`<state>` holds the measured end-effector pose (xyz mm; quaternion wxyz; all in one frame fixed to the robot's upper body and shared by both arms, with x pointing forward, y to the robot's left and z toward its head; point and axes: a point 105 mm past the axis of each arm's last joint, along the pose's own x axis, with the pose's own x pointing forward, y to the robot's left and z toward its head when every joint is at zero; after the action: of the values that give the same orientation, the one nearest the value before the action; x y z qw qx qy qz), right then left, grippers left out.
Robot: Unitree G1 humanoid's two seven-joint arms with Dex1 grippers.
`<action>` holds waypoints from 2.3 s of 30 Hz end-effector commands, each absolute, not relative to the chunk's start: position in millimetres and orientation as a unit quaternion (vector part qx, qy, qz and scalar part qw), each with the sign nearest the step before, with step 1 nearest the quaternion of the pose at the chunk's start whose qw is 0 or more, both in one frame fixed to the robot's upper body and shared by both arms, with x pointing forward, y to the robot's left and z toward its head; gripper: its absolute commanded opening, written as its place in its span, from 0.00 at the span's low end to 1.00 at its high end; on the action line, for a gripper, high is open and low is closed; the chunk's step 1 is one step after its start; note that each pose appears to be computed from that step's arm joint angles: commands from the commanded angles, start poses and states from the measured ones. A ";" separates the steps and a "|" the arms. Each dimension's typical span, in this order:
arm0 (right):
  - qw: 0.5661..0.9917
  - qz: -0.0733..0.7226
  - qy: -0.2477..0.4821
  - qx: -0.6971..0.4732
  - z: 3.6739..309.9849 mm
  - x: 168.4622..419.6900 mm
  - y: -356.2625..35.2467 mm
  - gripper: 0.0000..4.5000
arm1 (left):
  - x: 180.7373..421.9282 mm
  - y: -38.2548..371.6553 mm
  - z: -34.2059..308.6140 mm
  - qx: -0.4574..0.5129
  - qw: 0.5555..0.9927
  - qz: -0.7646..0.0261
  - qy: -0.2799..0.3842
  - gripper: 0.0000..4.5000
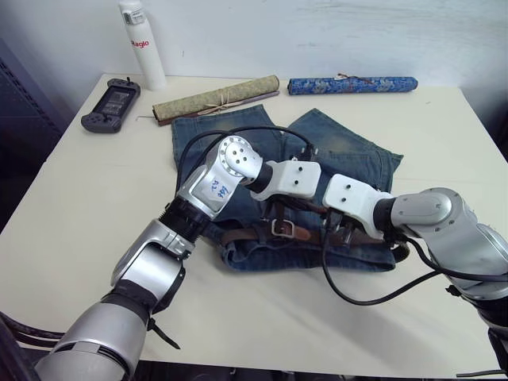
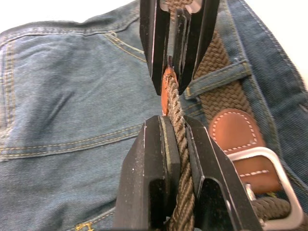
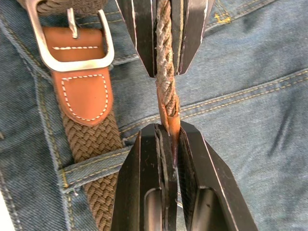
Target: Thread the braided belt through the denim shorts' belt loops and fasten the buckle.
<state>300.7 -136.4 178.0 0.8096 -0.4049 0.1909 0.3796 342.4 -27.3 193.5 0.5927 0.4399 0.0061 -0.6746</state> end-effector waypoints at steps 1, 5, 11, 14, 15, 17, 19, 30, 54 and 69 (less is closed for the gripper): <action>0.804 0.387 0.168 -0.420 185.4 296.9 -129.2 0.00 | 333.3 -35.5 205.3 0.434 0.584 -0.685 -0.021 0.01; 0.803 0.387 0.169 -0.420 184.5 296.8 -129.1 0.00 | 330.7 -34.5 209.6 0.412 0.589 -0.695 -0.017 0.29; 0.801 0.388 0.173 -0.421 182.5 296.2 -129.6 0.00 | 325.7 -35.4 206.9 0.429 0.572 -0.699 -0.013 0.58; 0.800 0.389 0.175 -0.421 181.2 296.0 -129.5 0.00 | 325.8 -36.4 205.4 0.444 0.564 -0.696 -0.010 0.58; 0.799 0.390 0.177 -0.421 180.1 295.8 -129.8 0.00 | 326.0 -36.4 204.5 0.454 0.558 -0.694 -0.008 0.58; 0.797 0.391 0.181 -0.423 178.1 295.3 -130.2 0.00 | 326.6 -36.4 203.1 0.469 0.551 -0.691 -0.002 0.58; 0.795 0.392 0.186 -0.424 175.4 294.9 -130.7 0.00 | 326.2 -37.4 202.1 0.488 0.537 -0.688 0.008 0.58; 0.794 0.392 0.190 -0.424 171.0 295.8 -130.5 0.00 | 321.3 -59.7 204.4 0.508 0.520 -0.686 0.028 0.46; 0.814 0.376 0.187 -0.402 182.2 295.9 -141.7 0.00 | 336.0 -29.1 217.7 0.457 0.578 -0.673 0.060 0.73; 0.824 0.364 0.137 -0.413 202.8 304.0 -140.9 0.00 | 339.0 -23.9 261.1 0.373 0.639 -0.672 0.032 0.73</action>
<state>301.7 -135.5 191.7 0.8187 -0.3967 0.1572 0.3843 345.8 -20.5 240.2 0.6392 0.3812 0.0619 -0.6650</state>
